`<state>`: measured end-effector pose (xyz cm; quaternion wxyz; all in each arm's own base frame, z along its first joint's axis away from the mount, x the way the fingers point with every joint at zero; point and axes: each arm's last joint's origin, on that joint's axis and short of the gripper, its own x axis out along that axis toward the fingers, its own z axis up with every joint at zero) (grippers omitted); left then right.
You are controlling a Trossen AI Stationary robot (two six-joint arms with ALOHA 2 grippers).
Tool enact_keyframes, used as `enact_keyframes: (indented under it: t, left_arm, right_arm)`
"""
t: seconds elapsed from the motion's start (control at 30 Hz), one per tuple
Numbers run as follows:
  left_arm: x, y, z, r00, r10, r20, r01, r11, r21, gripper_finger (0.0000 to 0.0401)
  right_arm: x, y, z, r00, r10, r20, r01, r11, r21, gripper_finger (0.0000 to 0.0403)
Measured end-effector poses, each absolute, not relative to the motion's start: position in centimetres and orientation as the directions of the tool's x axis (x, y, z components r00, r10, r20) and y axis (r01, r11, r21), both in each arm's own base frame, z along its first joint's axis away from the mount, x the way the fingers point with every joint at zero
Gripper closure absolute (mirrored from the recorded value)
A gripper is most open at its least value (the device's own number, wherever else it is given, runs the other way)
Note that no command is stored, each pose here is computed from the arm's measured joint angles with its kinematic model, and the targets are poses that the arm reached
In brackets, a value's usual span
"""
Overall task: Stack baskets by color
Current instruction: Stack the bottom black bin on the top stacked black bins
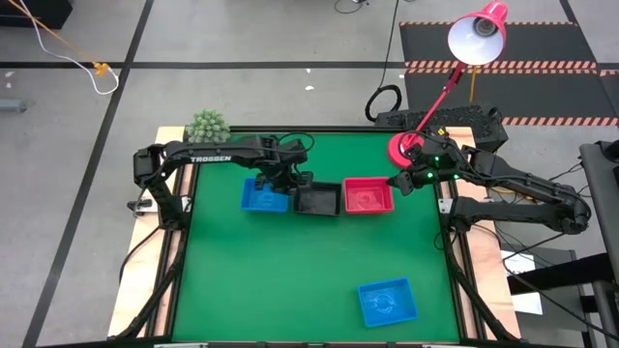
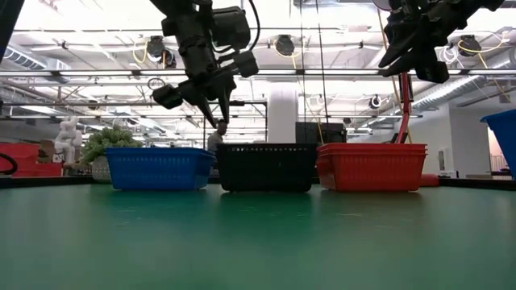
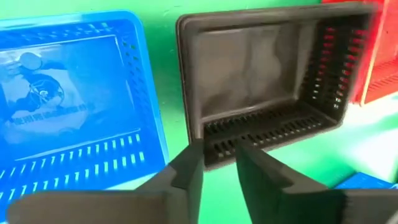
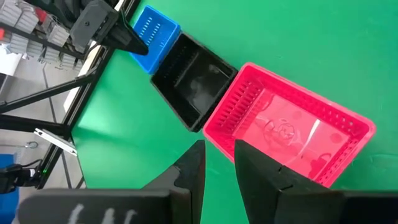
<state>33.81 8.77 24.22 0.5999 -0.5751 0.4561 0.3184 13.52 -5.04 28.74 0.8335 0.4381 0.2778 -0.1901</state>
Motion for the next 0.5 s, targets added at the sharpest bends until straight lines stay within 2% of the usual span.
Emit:
enact_keyframes:
  t: [0.13, 0.33, 0.43, 0.5]
  left_arm:
    - [33.4, 9.0, 24.9, 0.398, -0.137, -0.907, -0.898, 0.142, -0.416, 0.0277]
    - [32.1, 8.8, 27.9, 0.484, -0.079, -0.871, -0.846, 0.211, -0.490, 0.0278]
    - [32.3, 6.9, 29.6, 0.566, -0.042, -0.823, -0.770, 0.328, -0.547, 0.0291]
    - [33.0, 4.7, 30.5, 0.636, -0.063, -0.769, -0.668, 0.455, -0.589, 0.0303]
  right_arm:
    - [13.5, -5.0, 28.8, 0.775, -0.070, -0.628, 0.559, 0.540, 0.629, 0.0326]
    - [13.1, -4.6, 28.8, 0.786, 0.009, -0.619, 0.534, 0.496, 0.685, 0.0326]
    - [12.4, -4.2, 28.7, 0.767, 0.037, -0.640, 0.566, 0.431, 0.703, 0.0326]
    - [11.8, -3.8, 28.5, 0.747, 0.055, -0.663, 0.598, 0.381, 0.705, 0.0326]
